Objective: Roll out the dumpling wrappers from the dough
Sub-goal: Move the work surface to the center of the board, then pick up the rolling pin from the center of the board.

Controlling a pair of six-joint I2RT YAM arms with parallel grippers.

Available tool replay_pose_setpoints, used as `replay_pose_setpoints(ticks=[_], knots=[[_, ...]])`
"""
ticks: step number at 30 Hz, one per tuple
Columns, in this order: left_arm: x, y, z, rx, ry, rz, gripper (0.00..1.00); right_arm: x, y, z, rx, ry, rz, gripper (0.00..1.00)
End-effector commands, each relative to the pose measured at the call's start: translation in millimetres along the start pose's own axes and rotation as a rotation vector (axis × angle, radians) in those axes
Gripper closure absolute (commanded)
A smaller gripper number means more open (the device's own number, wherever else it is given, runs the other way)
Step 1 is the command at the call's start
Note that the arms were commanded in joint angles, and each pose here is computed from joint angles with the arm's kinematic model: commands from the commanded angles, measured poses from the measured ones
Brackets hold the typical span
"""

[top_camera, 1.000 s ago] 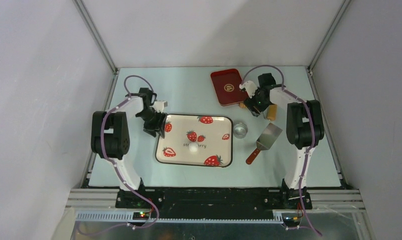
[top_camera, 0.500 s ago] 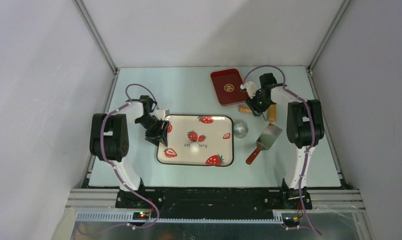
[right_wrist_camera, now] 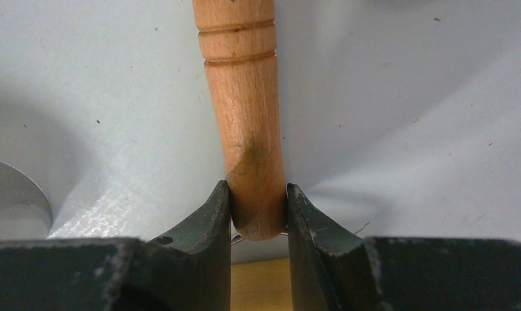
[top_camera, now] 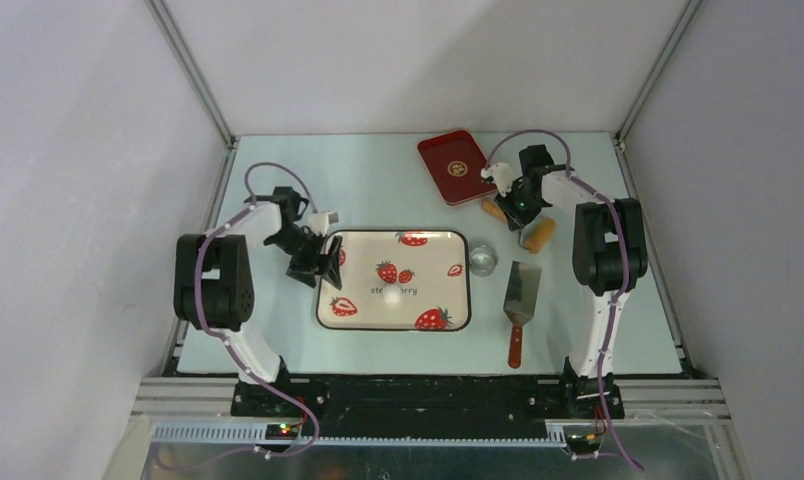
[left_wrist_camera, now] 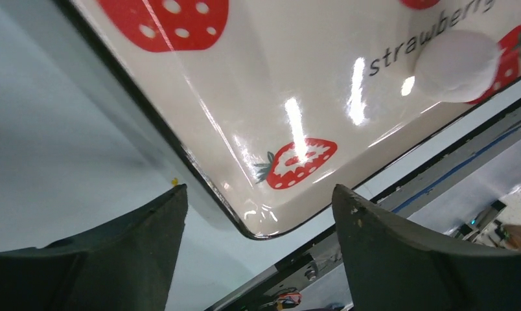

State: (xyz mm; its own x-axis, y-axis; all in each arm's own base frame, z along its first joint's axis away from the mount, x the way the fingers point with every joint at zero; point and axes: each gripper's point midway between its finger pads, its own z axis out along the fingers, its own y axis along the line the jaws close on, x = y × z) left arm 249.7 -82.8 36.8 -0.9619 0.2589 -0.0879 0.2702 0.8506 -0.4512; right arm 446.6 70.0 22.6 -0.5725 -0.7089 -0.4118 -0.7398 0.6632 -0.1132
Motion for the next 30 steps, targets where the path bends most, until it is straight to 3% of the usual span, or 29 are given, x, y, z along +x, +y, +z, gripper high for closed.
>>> replay_pose_setpoints(ticks=[1, 4, 9, 15, 20, 22, 25, 30], knots=[[-39, -8, -54, 0.007, -0.199, 0.066, 0.11, 17, 8, -3, -0.044, 0.054, 0.045, 1.00], [-51, -12, -81, 0.003, -0.288, 0.097, 0.01, -9, -3, -39, 0.009, -0.056, 0.059, 1.00], [-73, -48, -127, 0.059, -0.450, 0.229, 0.00, -56, -19, -115, 0.126, -0.268, 0.101, 1.00], [-93, -114, -173, 0.187, -0.589, 0.427, 0.00, -137, 21, -267, 0.121, -0.735, 0.195, 1.00], [-107, -177, -190, 0.322, -0.605, 0.552, 0.00, -183, 95, -376, -0.200, -1.147, 0.219, 1.00], [-115, -202, -195, 0.388, -0.599, 0.582, 0.00, -191, 126, -414, -0.417, -1.234, 0.294, 1.00], [-120, -246, -204, 0.520, -0.575, 0.640, 0.00, -198, 153, -431, -0.647, -1.234, 0.322, 1.00], [-117, -294, -184, 0.706, -0.441, 0.662, 0.00, -197, 186, -421, -0.779, -1.229, 0.288, 1.00]])
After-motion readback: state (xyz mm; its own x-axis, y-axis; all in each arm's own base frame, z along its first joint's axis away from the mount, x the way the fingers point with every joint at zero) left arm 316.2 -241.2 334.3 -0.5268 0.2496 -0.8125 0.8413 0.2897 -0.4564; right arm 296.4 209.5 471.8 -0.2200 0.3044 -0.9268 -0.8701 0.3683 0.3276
